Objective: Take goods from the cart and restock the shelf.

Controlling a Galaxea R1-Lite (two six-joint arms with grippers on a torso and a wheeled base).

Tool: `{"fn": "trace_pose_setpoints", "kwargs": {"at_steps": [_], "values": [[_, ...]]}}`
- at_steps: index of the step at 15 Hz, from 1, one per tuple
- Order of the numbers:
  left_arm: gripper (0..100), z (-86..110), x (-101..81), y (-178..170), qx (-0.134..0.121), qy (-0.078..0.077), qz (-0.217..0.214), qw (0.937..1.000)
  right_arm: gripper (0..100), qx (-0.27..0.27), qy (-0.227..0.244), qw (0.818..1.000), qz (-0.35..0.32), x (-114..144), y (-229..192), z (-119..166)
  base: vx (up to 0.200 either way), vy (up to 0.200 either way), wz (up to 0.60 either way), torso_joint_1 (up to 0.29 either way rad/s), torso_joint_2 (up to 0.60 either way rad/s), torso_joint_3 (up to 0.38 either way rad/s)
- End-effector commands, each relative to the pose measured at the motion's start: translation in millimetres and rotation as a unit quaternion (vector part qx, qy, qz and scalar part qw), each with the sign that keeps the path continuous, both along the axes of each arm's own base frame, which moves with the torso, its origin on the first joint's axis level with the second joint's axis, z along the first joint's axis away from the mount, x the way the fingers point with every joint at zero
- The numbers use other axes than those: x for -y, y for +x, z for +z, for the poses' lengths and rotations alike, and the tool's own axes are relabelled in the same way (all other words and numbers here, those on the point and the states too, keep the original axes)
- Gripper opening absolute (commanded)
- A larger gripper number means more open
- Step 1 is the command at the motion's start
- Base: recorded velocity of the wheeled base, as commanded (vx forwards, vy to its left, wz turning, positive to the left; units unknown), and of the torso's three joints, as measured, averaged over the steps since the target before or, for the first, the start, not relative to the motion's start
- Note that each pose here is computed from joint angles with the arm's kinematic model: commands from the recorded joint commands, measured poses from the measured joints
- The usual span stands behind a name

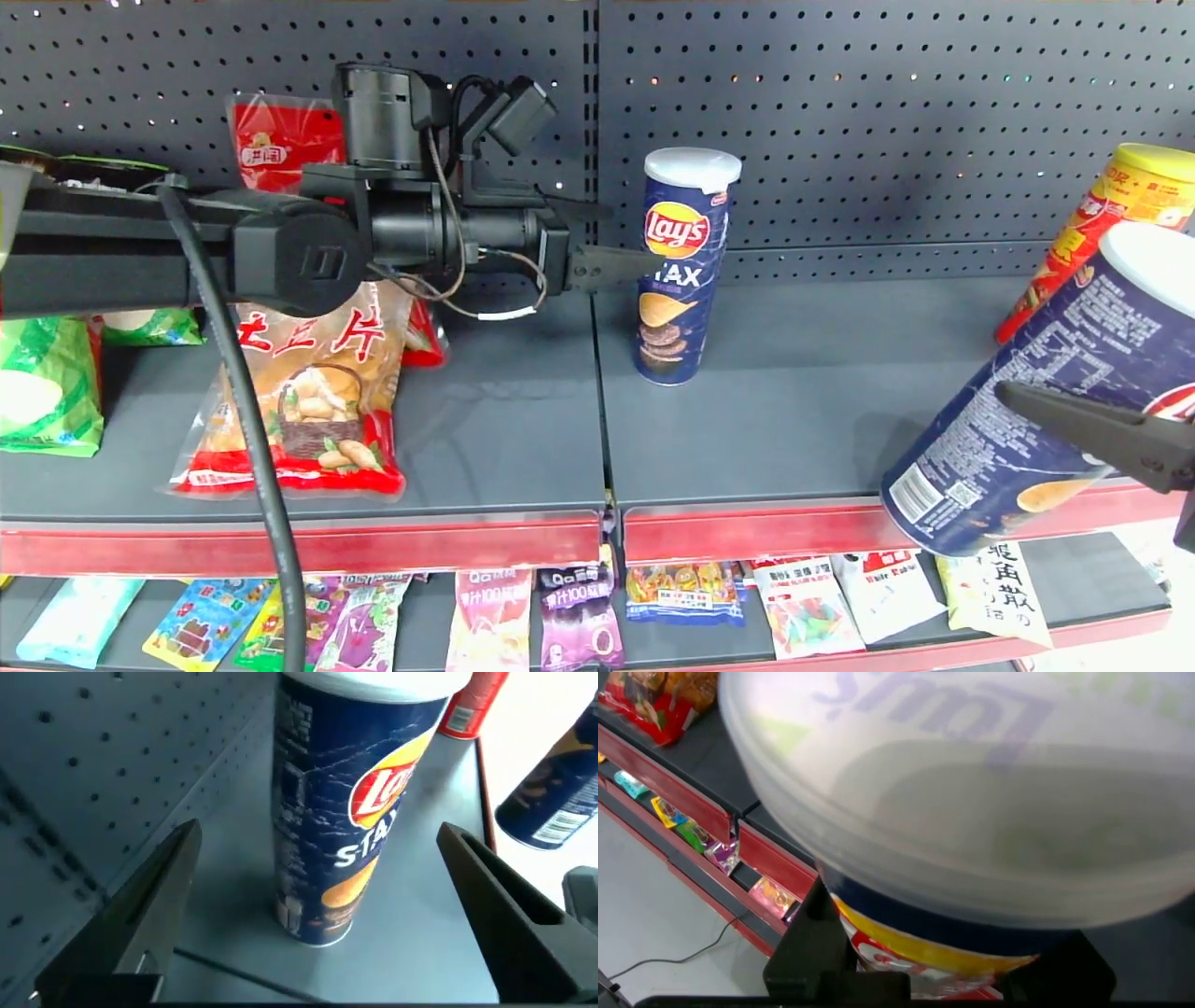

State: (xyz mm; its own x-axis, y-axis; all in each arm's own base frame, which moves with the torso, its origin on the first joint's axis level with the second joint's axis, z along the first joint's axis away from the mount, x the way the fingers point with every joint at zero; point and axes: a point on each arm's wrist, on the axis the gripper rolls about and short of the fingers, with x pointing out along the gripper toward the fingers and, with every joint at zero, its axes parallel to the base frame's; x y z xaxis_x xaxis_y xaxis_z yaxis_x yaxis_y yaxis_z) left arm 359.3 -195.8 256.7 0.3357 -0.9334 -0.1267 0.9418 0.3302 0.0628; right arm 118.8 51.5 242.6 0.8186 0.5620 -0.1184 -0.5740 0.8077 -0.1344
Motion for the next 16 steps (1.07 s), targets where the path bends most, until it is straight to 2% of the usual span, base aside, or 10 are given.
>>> {"fn": "trace_pose_setpoints", "kwargs": {"at_steps": [1,4,7,12,16], "values": [[100,-5.7,6.7,2.4,-0.006,0.001,-0.014,0.9999,0,0.0,0.0,1.0,0.001,-0.2,0.3,0.0,0.0,0.0,0.0,0.0,0.0,0.0],[100,-11.2,12.7,8.0,-0.009,0.001,-0.024,0.9997,0,0.001,0.0,1.0,-0.004,0.1,0.1,0.1,0.0,0.0,0.0,0.0,0.0,0.0],[100,-10.9,19.3,21.8,0.003,-0.006,-0.029,0.9996,0,0.001,-0.001,1.0,-0.005,0.4,-0.6,-0.4,0.0,0.0,0.0,0.0,0.0,0.0],[100,-17.4,31.1,20.8,-0.011,-0.005,-0.066,0.9978,0,-0.001,-0.001,1.0,-0.006,0.3,-0.3,-1.0,0.0,0.0,0.0,0.0,0.0,0.0],[100,-21.9,38.6,34.4,-0.004,-0.01,-0.066,0.9977,0,0.0,-0.001,1.0,-0.006,0.4,-0.6,-0.8,0.0,0.0,0.0,0.0,0.0,0.0]]}}
